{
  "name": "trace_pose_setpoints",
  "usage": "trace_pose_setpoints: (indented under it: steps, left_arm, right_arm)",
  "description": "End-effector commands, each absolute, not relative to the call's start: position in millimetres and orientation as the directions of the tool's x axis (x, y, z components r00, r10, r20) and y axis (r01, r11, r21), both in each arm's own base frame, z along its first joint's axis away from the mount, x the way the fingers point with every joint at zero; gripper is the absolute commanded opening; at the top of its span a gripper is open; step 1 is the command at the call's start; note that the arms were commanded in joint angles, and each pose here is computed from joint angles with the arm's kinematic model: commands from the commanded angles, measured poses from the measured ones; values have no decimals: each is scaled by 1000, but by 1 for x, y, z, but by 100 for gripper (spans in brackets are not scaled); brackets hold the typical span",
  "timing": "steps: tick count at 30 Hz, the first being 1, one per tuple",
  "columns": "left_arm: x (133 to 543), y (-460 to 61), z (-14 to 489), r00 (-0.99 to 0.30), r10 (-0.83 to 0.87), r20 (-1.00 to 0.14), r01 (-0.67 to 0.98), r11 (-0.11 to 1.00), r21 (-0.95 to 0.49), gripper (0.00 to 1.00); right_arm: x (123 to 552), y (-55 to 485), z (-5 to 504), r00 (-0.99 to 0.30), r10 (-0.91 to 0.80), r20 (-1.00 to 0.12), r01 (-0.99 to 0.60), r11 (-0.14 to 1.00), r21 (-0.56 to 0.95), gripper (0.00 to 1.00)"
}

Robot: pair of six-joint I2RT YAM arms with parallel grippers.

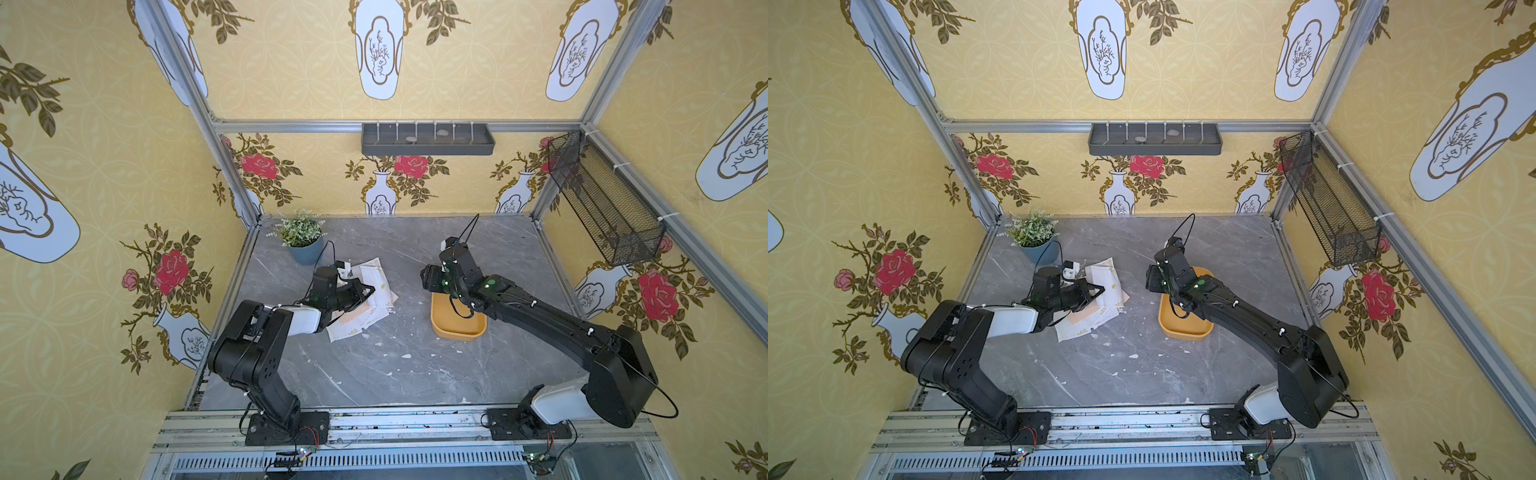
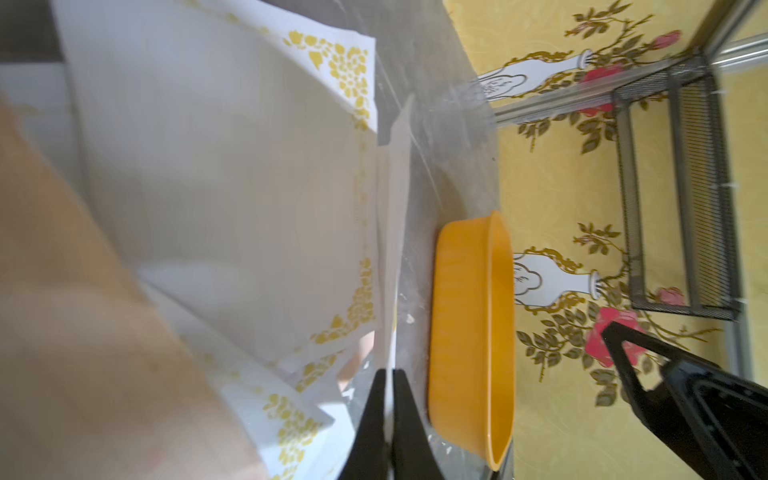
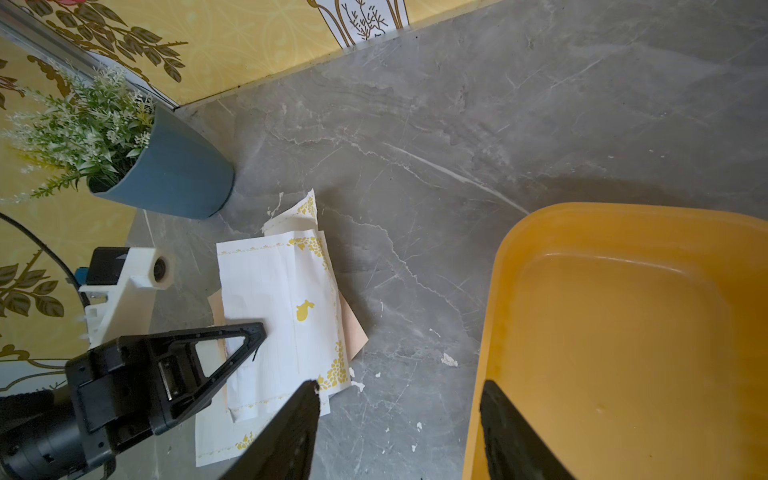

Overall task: Take out the stationery paper from the storage box
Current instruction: Place the stationery paper at the center of the board.

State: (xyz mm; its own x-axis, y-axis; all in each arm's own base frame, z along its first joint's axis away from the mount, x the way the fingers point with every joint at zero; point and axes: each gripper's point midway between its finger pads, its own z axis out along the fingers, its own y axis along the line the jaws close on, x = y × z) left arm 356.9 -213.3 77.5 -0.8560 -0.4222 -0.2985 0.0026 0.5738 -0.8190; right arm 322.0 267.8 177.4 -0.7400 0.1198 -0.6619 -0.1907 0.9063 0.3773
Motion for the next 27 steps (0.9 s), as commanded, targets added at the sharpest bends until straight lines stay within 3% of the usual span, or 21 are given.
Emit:
trace_pose_setpoints:
  steps: [1,4,5,6,8,9,11,12,15,18,19,23,27]
  left_arm:
    - [341,-178,40,-867,-390,-310,-116,763,-637,0]
    - [336,-159,36,-866,-379,-327,-158,827,-539,0]
    - [334,-156,35,-869,-372,-328,-162,838,-521,7]
    - [333,-154,35,-871,-367,-327,-166,846,-507,18]
    - [332,-151,34,-873,-360,-329,-170,857,-487,53]
    - [331,-147,33,-873,-361,-327,-185,866,-464,62]
    - [330,-140,35,-873,-336,-353,-177,893,-414,70]
    - [330,-138,39,-868,-325,-376,-167,903,-395,81]
    - [329,-137,73,-810,-283,-514,-95,928,-361,84]
    - [321,-135,127,-669,-224,-709,-3,954,-298,84]
    - [316,-130,144,-608,-211,-766,13,961,-276,96]
    - [294,-94,179,-449,-189,-873,-11,979,-205,99]
    - [276,-48,179,-357,-97,-929,-133,990,-52,99]
  right_arm:
    - [324,266,173,-737,115,-666,-181,916,359,63]
    - [325,267,170,-740,110,-663,-180,918,354,63]
    - [326,267,169,-743,108,-660,-179,919,352,63]
    - [326,268,168,-745,107,-659,-179,919,352,64]
    - [326,269,167,-747,107,-656,-178,919,352,67]
    - [327,269,166,-749,106,-655,-176,920,351,68]
    - [327,268,168,-747,106,-656,-174,922,347,72]
    - [326,266,168,-745,107,-658,-170,924,343,73]
    - [327,257,177,-717,111,-689,-163,934,320,79]
    - [328,242,193,-664,107,-740,-155,949,276,85]
    - [327,235,198,-645,101,-758,-148,956,253,89]
    - [326,199,218,-541,88,-836,-89,983,161,94]
    - [324,137,219,-365,42,-930,64,998,20,98]
